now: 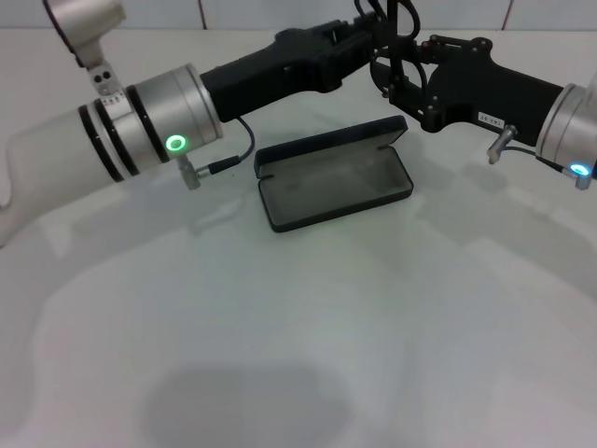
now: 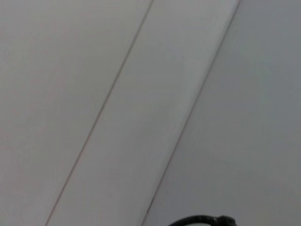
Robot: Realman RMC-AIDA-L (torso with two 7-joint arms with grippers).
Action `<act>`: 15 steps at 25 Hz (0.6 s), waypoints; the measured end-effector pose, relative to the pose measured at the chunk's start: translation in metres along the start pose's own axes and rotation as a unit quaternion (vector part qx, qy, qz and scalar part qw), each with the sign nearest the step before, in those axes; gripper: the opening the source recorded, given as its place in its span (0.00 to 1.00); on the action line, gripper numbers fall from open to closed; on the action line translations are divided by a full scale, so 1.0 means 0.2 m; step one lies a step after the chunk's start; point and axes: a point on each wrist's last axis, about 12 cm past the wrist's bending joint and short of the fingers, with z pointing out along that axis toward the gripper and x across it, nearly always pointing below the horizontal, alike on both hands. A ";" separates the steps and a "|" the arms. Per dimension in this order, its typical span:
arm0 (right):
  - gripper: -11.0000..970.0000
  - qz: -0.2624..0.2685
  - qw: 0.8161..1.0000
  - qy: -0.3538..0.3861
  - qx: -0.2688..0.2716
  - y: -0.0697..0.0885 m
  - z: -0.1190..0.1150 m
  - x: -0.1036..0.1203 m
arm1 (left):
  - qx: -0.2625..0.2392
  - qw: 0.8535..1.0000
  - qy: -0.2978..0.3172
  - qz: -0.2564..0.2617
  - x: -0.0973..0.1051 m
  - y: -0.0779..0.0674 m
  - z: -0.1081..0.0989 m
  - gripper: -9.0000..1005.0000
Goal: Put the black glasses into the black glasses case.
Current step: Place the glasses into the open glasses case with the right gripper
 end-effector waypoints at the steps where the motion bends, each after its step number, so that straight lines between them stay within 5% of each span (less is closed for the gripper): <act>1: 0.42 -0.001 1.000 0.000 0.000 0.00 0.00 0.00 | -0.002 1.000 -0.002 0.000 0.00 0.00 -0.01 0.18; 15: 0.38 -0.002 1.000 0.005 0.004 -0.01 -0.01 0.01 | 0.017 0.997 -0.076 0.015 -0.02 -0.04 -0.15 0.46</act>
